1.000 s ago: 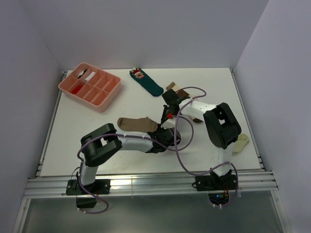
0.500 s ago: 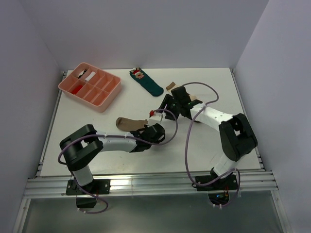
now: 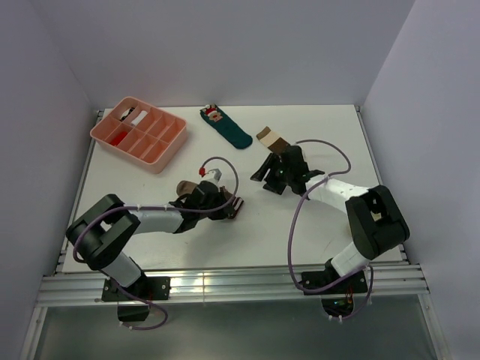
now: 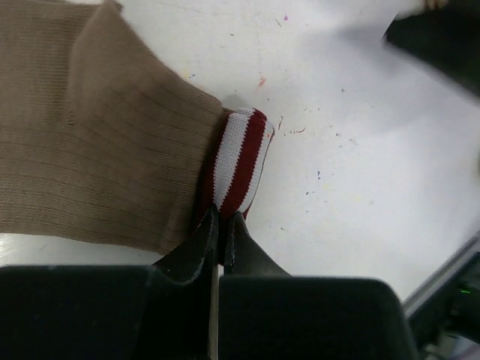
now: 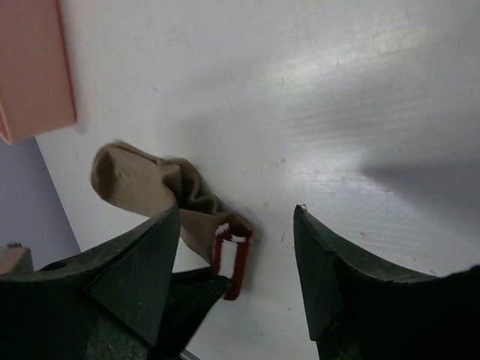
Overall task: Roll the socks
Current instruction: Roll the sock at the center of the board.
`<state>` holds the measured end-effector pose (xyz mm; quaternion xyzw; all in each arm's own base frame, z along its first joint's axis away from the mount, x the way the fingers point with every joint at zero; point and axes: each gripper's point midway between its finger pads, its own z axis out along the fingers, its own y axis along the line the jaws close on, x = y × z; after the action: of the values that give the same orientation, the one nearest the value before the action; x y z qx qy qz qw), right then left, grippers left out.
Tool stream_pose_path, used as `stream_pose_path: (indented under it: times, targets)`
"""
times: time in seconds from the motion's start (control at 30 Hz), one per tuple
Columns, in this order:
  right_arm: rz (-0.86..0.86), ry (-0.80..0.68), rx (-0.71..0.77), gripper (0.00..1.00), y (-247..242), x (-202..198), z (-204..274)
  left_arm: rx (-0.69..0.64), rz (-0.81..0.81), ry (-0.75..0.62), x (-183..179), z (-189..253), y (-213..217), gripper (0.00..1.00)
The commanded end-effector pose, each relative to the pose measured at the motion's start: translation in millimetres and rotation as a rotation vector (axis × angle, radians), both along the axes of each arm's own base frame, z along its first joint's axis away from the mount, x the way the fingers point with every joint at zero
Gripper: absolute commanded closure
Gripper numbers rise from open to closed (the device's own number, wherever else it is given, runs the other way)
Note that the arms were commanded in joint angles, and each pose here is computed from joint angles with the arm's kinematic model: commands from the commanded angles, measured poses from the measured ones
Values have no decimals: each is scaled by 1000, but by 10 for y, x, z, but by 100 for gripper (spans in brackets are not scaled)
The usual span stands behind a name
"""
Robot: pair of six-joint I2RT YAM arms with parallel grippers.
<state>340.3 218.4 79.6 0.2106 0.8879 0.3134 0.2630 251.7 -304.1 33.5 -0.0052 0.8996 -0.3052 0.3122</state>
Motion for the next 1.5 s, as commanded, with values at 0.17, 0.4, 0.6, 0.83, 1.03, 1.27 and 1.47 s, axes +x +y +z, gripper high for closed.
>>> stream_pose_path:
  times: [0.17, 0.4, 0.6, 0.83, 1.03, 1.27, 1.47]
  targets:
    - [116, -49, 85, 33, 348, -316, -27, -267, 42, 177, -132, 26, 109, 99]
    - [191, -15, 83, 36, 591, -553, -243, -368, 103, 271, -202, -84, 249, 99]
    - [211, 14, 119, 38, 731, -652, -379, -407, 141, 306, -213, -97, 299, 99]
    - [238, 48, 125, 41, 826, -766, -536, -454, 140, 347, -243, -140, 270, 99]
    - [235, 82, 109, 51, 794, -823, -719, -485, 141, 368, -260, -170, 264, 99]
    - [248, 92, 81, 89, 789, -814, -794, -473, 134, 368, -247, -185, 262, 99]
    - [249, 74, -79, 100, 685, -629, -646, -379, 124, 344, -175, -240, 280, 86]
